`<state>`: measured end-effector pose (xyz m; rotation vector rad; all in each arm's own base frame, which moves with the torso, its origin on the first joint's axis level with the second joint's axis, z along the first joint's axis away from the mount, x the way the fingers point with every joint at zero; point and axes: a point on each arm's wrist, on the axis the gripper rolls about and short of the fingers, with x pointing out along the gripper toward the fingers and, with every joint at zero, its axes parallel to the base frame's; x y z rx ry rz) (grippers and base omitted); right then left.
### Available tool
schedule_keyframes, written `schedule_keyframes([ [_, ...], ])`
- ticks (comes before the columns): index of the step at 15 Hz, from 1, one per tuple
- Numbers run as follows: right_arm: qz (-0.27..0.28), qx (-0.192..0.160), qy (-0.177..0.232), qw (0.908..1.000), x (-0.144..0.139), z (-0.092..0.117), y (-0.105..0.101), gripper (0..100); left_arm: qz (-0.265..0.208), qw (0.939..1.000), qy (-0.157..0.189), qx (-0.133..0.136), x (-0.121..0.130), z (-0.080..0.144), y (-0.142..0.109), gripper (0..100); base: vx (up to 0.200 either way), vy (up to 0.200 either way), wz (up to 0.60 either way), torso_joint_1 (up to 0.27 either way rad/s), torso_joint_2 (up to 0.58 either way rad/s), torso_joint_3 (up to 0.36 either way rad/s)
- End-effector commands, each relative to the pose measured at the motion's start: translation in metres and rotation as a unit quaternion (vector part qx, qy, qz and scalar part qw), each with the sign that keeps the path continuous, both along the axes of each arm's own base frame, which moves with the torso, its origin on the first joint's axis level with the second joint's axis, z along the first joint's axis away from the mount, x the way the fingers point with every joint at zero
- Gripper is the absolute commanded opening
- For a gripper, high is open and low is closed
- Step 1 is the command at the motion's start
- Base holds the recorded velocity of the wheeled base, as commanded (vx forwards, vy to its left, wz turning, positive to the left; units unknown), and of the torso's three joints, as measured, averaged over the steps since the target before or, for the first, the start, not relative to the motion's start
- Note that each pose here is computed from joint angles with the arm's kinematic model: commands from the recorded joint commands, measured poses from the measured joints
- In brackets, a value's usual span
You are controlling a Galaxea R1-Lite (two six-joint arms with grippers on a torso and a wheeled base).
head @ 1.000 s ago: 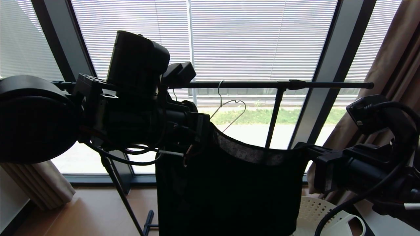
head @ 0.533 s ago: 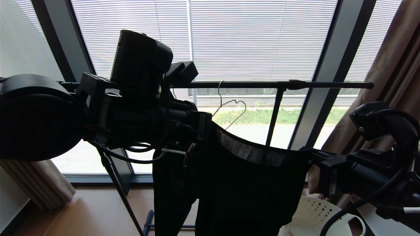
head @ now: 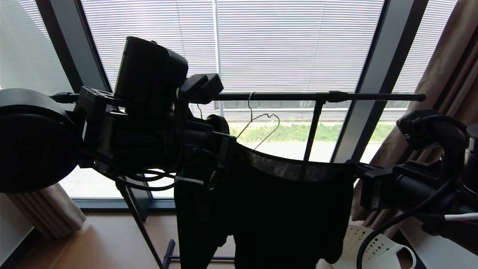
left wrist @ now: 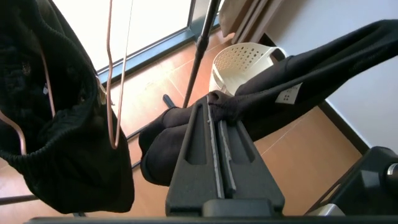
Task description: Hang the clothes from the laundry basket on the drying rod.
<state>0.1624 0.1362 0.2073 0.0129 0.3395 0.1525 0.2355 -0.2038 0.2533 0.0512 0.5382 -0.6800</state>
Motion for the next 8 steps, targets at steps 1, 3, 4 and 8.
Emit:
schedule_keyframes([
  [1, -0.006, -0.002, 0.002, 1.0000, 0.003, -0.001, -0.001, 0, 0.000, 1.0000, -0.002, -0.001, -0.004, 0.001, 0.003, 0, 0.000, 0.000, 0.00, 0.000, 0.00, 0.000],
  [3, -0.007, -0.001, 0.001, 1.0000, 0.003, -0.001, -0.001, 0, -0.007, 0.9999, -0.006, 0.011, -0.006, -0.001, 0.006, 0, 0.000, 0.000, 0.00, 0.000, 0.00, 0.000],
  [4, -0.007, -0.001, 0.001, 1.0000, 0.003, -0.001, -0.001, 0, -0.011, 0.9998, -0.006, 0.018, -0.008, -0.003, 0.006, 0, 0.000, 0.000, 0.00, 0.000, 0.00, 0.000],
  [8, -0.012, -0.001, 0.002, 0.9999, 0.005, -0.001, -0.002, 0, -0.019, 0.9995, -0.006, 0.026, -0.015, -0.006, 0.009, 100, 0.000, 0.000, 0.00, 0.000, 0.00, 0.000],
])
